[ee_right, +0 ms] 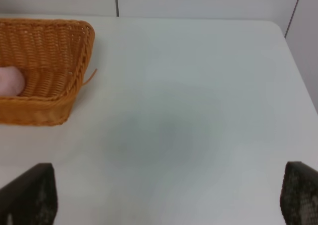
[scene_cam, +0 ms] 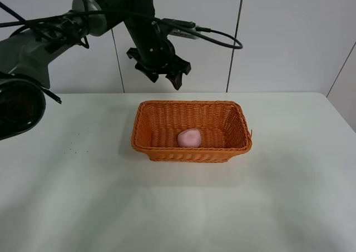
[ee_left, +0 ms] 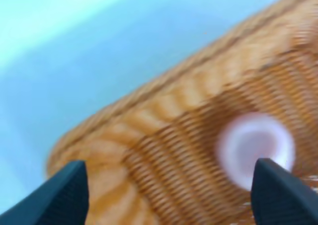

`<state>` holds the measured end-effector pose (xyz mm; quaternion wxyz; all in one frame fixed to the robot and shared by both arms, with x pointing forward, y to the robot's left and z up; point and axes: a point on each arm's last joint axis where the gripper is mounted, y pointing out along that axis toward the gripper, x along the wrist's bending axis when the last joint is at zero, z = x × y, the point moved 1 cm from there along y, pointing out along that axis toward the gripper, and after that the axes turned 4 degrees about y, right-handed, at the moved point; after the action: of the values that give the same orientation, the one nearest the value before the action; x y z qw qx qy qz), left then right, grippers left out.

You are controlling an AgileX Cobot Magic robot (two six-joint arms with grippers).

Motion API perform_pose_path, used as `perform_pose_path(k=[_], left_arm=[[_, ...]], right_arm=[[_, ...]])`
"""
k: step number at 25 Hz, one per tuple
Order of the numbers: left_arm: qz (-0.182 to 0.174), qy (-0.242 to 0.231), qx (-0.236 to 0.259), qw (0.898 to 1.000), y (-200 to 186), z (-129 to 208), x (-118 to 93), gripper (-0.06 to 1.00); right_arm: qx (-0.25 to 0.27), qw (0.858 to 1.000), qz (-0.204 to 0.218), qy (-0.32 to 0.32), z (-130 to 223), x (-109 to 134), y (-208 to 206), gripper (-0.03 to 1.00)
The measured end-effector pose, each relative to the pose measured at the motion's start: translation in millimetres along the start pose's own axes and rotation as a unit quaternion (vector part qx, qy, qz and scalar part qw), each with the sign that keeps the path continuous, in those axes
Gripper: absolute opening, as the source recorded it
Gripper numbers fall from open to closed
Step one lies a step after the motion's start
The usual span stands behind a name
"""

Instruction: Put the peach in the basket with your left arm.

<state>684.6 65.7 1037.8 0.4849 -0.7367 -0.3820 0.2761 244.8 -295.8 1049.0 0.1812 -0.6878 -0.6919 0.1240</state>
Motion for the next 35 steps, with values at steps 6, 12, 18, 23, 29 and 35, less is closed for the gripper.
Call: perform_pose_path(k=[6, 12, 18, 23, 29, 35], left_arm=[[-0.052, -0.062, 0.041, 0.996, 8.6, 29.6, 97.6, 0.71], [-0.079, -0.147, 0.050, 0.985, -2.1, 64.0, 180.4, 0.71], [-0.081, -0.165, 0.054, 0.981, -5.2, 71.8, 190.2, 0.71], [-0.073, -0.170, 0.064, 0.981, -23.1, 82.9, 179.0, 0.71], [-0.055, -0.202, 0.083, 0.974, -71.7, 122.9, 143.6, 0.71], [-0.037, -0.212, 0.108, 0.970, -118.0, 198.0, 91.3, 0.71]], right_arm=[[0.000, 1.000, 0.000, 0.000, 0.0, 0.0, 0.0, 0.69], [0.000, 1.000, 0.000, 0.000, 0.0, 0.0, 0.0, 0.69], [0.000, 1.000, 0.000, 0.000, 0.0, 0.0, 0.0, 0.69], [0.000, 1.000, 0.000, 0.000, 0.0, 0.0, 0.0, 0.69], [0.000, 1.000, 0.000, 0.000, 0.0, 0.0, 0.0, 0.69], [0.000, 1.000, 0.000, 0.000, 0.0, 0.0, 0.0, 0.69]])
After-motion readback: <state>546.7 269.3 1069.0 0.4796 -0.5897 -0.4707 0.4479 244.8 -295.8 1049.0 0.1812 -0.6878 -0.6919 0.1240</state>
